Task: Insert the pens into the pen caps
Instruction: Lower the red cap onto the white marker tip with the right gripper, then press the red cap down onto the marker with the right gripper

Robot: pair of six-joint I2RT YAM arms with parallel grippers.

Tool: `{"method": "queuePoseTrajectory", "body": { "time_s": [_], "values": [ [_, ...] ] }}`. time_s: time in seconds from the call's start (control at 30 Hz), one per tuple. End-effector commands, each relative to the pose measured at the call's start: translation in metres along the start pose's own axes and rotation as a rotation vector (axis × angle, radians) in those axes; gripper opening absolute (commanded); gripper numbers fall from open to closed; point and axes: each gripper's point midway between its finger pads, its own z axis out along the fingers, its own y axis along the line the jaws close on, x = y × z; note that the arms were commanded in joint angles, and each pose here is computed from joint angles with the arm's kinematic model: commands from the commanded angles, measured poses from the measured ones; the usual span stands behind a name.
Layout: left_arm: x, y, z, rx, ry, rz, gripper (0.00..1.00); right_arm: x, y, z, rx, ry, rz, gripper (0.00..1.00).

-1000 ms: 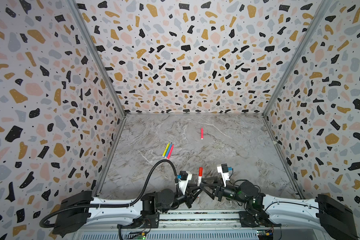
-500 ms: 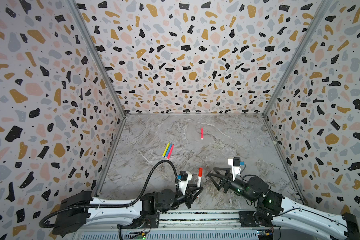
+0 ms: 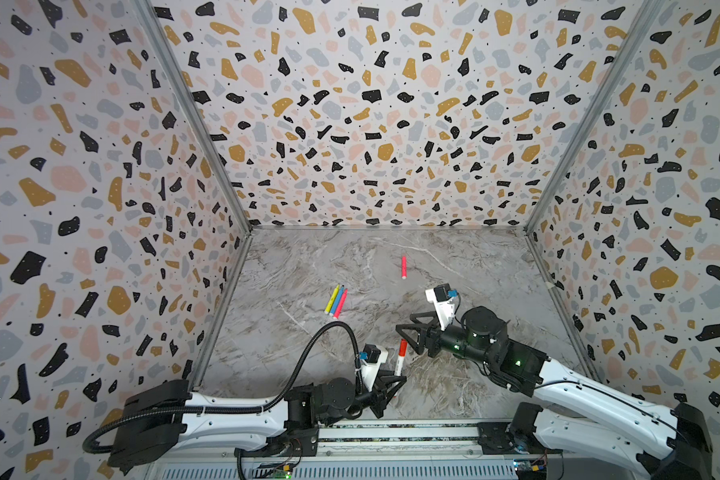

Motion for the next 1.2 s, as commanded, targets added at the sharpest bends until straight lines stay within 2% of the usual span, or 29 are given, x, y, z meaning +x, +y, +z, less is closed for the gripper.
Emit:
{"method": "queuePoseTrajectory", "body": {
  "time_s": [0.0, 0.47, 0.63, 0.73, 0.87, 1.17],
  "values": [
    [-0.02, -0.01, 0.002, 0.023, -0.057, 0.006, 0.0, -0.005, 0.021, 0.003, -0.077, 0.006, -0.019, 0.67],
    [-0.021, -0.011, 0.002, 0.025, -0.064, 0.011, 0.0, 0.014, 0.022, 0.014, -0.094, 0.047, 0.003, 0.41],
    [-0.026, -0.011, -0.002, 0.032, -0.088, -0.003, 0.0, 0.041, 0.016, 0.016, -0.089, 0.09, 0.039, 0.29],
    [-0.03, -0.011, -0.006, 0.031, -0.107, -0.012, 0.0, 0.059, 0.014, 0.015, -0.085, 0.11, 0.062, 0.16],
    [-0.036, -0.011, -0.01, 0.036, -0.136, -0.025, 0.0, 0.081, 0.014, 0.014, -0.097, 0.121, 0.099, 0.07],
    [-0.041, -0.011, -0.015, 0.04, -0.162, -0.04, 0.0, 0.106, 0.015, 0.015, -0.091, 0.149, 0.124, 0.01]
  ]
}}
